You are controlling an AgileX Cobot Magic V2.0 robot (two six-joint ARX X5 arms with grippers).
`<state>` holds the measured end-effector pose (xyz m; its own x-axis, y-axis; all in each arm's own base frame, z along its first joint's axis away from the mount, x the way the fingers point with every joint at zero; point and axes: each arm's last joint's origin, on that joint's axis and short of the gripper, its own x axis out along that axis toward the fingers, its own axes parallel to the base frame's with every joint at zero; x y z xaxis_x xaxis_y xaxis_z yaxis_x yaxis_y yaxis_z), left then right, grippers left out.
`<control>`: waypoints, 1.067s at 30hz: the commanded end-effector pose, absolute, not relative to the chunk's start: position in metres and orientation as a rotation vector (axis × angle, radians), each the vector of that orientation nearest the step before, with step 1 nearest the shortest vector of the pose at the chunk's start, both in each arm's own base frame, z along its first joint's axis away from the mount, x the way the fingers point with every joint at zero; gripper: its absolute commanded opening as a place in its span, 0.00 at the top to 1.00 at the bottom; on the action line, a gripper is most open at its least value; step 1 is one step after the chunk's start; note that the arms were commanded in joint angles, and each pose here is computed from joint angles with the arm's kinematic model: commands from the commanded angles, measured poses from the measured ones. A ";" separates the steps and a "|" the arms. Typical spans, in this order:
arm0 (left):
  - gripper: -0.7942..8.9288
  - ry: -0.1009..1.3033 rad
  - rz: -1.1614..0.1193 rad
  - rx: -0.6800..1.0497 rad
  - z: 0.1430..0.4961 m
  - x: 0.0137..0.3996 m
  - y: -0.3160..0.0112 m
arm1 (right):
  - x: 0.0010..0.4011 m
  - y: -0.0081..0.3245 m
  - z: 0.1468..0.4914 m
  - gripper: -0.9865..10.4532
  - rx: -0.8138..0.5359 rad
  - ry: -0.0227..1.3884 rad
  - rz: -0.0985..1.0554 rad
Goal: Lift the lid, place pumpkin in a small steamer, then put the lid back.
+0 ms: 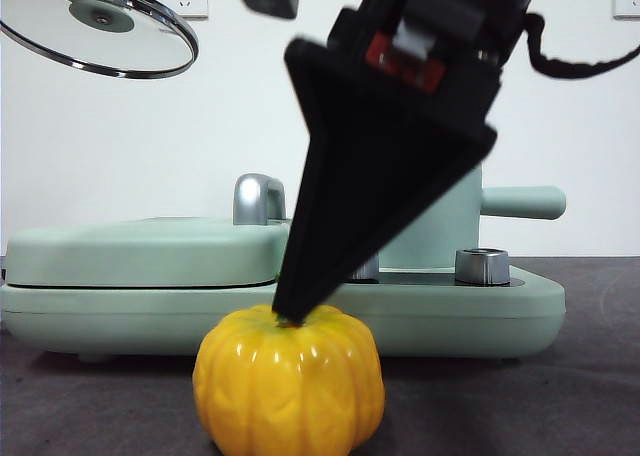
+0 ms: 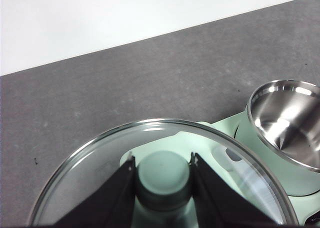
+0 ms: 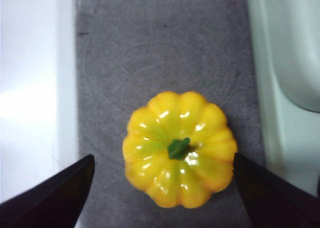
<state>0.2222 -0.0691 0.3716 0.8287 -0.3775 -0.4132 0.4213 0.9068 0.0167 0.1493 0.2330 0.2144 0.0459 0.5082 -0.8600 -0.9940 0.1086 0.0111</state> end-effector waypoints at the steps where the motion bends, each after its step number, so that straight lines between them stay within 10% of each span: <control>1: 0.90 0.371 -0.426 0.097 0.380 0.222 -0.069 | 0.151 0.242 0.210 0.53 -0.775 0.844 1.326; 18: 0.90 0.371 -0.425 0.098 0.380 0.222 -0.069 | 0.152 0.248 0.194 0.59 -0.781 0.947 1.285; 32: 0.90 0.370 -0.425 0.098 0.380 0.222 -0.069 | 0.147 0.200 0.312 0.60 -0.472 1.276 0.918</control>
<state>0.2222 -0.0691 0.3716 0.8287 -0.3775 -0.4132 0.4213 0.9068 0.0167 0.1472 0.1991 0.3063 0.0281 0.3433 -0.9388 -0.8471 0.5067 0.1600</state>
